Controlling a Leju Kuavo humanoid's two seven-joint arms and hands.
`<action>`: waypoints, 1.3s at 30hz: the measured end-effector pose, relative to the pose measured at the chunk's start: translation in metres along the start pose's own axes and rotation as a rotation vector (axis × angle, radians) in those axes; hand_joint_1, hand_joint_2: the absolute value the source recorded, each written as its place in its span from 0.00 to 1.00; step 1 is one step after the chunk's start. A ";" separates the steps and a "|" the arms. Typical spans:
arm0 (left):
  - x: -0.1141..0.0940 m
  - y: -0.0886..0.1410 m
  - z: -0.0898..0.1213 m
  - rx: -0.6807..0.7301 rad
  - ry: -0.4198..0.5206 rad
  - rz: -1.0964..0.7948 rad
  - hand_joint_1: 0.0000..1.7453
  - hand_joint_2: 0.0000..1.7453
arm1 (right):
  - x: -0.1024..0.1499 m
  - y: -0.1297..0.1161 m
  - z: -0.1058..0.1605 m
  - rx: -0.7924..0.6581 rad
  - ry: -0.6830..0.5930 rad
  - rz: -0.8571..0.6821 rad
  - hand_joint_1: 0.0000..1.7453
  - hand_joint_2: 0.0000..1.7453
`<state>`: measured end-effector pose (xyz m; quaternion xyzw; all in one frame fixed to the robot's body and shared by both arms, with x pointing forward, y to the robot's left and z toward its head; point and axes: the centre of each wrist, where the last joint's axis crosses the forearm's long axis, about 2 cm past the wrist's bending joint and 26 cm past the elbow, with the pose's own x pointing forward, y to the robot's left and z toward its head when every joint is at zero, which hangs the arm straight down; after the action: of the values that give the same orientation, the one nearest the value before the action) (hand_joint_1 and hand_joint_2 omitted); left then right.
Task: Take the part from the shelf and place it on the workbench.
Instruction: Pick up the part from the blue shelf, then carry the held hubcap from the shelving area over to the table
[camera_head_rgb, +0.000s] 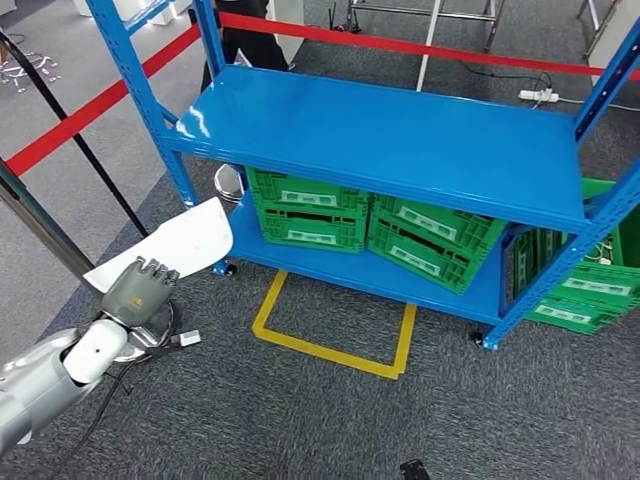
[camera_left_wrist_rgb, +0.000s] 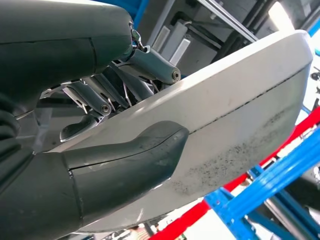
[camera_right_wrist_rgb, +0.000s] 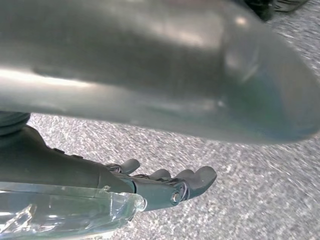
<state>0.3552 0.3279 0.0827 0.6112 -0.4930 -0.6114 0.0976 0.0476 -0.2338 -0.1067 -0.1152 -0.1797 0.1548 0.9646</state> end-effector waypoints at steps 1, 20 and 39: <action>0.000 -0.001 0.002 -0.003 -0.005 0.002 1.00 1.00 | 0.000 0.000 0.000 0.001 0.000 0.002 0.00 0.00; 0.000 -0.003 0.018 -0.031 -0.001 0.055 1.00 1.00 | -0.002 0.002 0.001 0.019 0.012 0.017 0.00 0.00; -0.004 -0.008 0.037 -0.054 0.030 0.069 1.00 1.00 | -0.002 0.003 0.001 0.020 0.001 0.062 0.00 0.00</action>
<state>0.3289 0.3522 0.0707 0.6000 -0.4956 -0.6117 0.1423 0.0450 -0.2317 -0.1068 -0.1111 -0.1742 0.1864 0.9605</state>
